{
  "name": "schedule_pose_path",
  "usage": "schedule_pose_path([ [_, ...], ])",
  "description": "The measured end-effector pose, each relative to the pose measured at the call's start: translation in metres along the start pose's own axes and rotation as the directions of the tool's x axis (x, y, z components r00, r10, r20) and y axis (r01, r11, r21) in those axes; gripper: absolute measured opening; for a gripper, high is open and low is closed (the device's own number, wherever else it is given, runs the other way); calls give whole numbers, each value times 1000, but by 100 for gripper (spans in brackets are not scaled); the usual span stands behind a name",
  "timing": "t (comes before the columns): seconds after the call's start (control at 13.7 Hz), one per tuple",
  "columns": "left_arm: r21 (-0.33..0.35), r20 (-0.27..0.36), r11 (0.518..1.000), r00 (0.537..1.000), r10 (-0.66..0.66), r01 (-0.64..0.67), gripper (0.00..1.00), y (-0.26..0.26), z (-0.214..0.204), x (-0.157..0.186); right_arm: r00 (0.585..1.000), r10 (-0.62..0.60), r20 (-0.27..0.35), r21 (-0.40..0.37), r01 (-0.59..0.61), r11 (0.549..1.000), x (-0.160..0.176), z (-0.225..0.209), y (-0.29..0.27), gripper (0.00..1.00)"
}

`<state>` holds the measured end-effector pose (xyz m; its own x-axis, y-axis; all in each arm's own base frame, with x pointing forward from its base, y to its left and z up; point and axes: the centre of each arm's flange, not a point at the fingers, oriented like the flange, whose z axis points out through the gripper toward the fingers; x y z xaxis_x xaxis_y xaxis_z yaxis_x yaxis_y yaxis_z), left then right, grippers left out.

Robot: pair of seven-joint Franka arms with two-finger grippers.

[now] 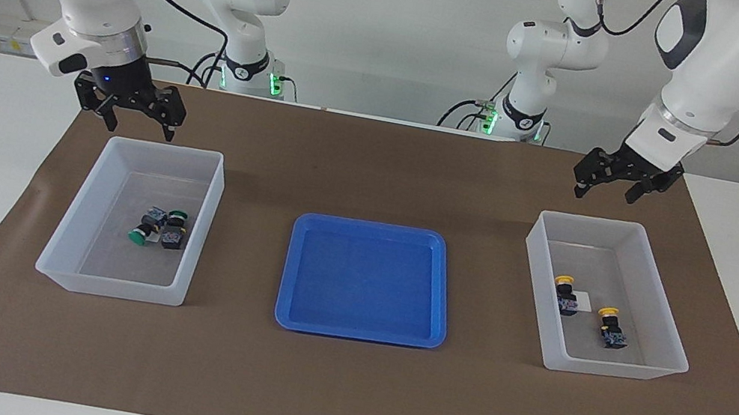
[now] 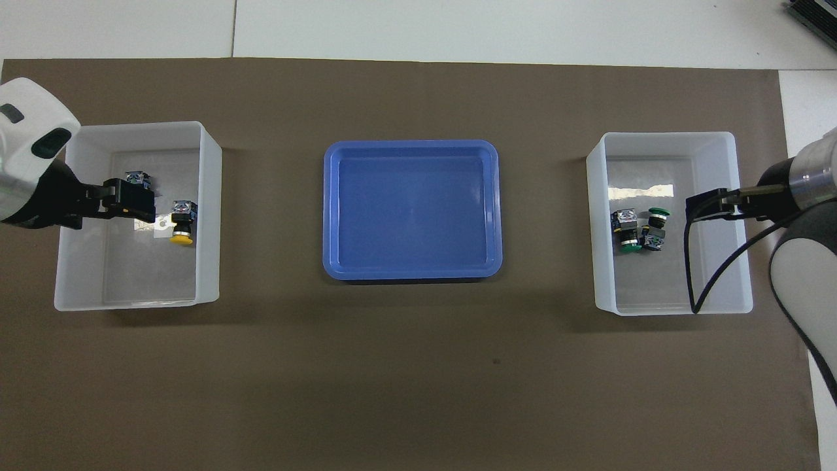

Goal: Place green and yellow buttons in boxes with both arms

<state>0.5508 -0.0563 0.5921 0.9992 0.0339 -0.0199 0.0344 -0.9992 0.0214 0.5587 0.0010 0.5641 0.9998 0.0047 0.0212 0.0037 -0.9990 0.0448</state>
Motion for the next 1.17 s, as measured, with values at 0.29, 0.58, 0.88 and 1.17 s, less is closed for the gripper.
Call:
schedule_pose_path([
  [0.29, -2, -2, 1000, 1000, 4, -4, 100, -46, -2, 4, 1000, 0, 0, 0, 0, 1000, 0, 0, 0, 100],
  [0.58, -1, -4, 999, 999, 39, -39, 100, -31, -2, 3, 1000, 0, 0, 0, 0, 1000, 0, 0, 0, 100],
  [0.88, 4, -12, 995, 995, 97, -97, 100, 0, -3, 0, 1000, 0, 0, 0, 0, 1000, 0, 0, 0, 100],
  [1.17, 5, -21, 995, 995, 102, -102, 100, 3, -5, -1, 1000, 0, 0, 0, 0, 1000, 0, 0, 0, 100],
])
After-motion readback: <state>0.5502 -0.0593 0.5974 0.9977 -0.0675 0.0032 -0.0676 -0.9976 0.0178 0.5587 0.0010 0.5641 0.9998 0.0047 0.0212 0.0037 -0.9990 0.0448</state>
